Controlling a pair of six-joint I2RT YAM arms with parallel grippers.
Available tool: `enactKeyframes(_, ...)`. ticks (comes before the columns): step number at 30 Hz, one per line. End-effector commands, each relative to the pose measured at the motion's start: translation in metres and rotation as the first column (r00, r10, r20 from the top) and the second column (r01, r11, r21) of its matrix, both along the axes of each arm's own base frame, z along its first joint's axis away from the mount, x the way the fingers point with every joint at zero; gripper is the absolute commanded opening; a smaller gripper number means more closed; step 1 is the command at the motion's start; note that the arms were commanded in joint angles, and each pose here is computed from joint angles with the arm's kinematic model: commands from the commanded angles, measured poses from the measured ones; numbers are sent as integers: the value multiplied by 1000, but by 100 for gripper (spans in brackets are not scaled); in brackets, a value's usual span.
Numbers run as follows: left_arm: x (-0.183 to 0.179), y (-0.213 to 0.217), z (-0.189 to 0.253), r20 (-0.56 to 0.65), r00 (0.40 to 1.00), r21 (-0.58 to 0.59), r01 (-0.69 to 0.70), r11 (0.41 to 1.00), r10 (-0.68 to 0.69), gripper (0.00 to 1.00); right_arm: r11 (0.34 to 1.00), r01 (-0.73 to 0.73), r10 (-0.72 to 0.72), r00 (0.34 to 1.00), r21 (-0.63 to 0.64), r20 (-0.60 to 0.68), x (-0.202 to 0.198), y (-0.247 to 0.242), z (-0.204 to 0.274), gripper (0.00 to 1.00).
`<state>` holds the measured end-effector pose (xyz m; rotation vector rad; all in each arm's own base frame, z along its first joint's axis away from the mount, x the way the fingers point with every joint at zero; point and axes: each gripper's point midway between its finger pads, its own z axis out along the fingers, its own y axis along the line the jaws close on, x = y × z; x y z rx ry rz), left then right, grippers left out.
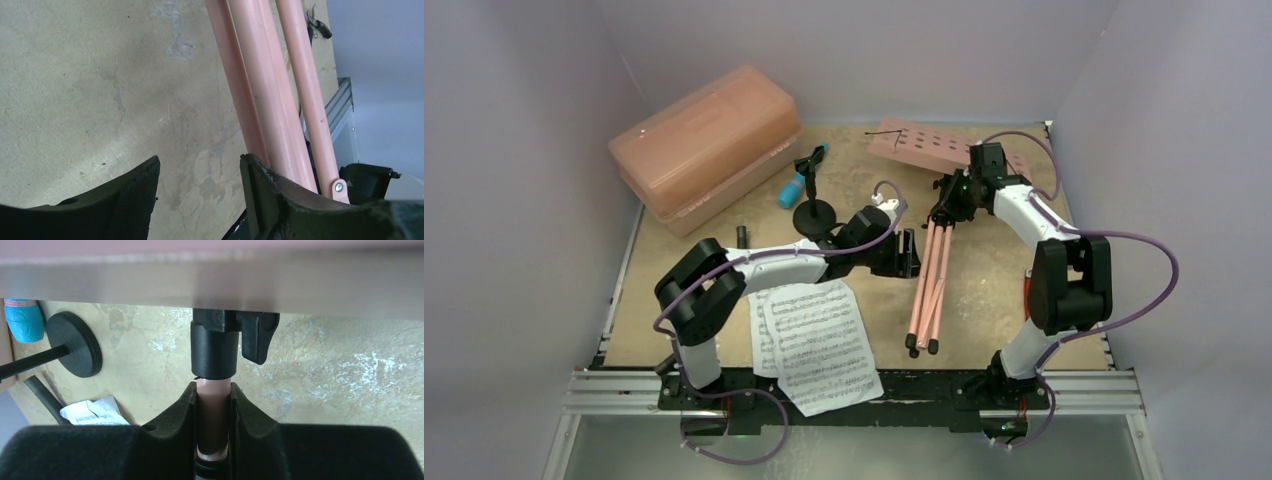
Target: Set up the instrument practice props
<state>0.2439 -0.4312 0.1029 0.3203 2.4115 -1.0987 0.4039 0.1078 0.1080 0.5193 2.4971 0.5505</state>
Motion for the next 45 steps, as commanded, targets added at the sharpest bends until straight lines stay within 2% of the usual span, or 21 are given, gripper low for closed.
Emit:
enactKeyframes(1, 21, 5, 49, 71, 992, -57, -102, 993, 106, 60, 996, -52, 28, 951, 72, 308, 33, 15, 91, 0)
enactKeyframes(4, 28, 21, 47, 44, 981, -3, -188, 982, 188, 61, 995, -65, 39, 949, 73, 313, 32, 16, 92, 0)
enactKeyframes(8, 33, 32, 55, 7, 964, 0, -267, 964, 267, 61, 993, -89, 58, 943, 82, 328, 31, 20, 94, 0)
enactKeyframes(13, 30, 13, 85, -33, 972, -153, -234, 960, 231, 61, 991, -101, 68, 940, 83, 335, 30, 22, 96, 0)
enactKeyframes(15, 28, -5, 103, -45, 984, -254, -180, 950, 174, 59, 990, -113, 77, 937, 87, 340, 29, 24, 98, 0)
enactKeyframes(18, 24, -17, 107, -57, 991, -288, -135, 948, 123, 57, 988, -123, 84, 936, 94, 342, 28, 27, 98, 0)
enactKeyframes(27, 14, -31, 77, -118, 992, -241, -77, 968, 50, 43, 984, -135, 87, 930, 113, 357, 29, 31, 108, 0)
enactKeyframes(37, 12, -35, 70, -126, 992, -230, -57, 971, 29, 34, 979, -151, 90, 921, 134, 379, 29, 35, 122, 0)
enactKeyframes(45, 10, -38, 67, -123, 992, -236, -33, 971, 4, 14, 978, -154, 86, 915, 144, 394, 32, 36, 134, 0)
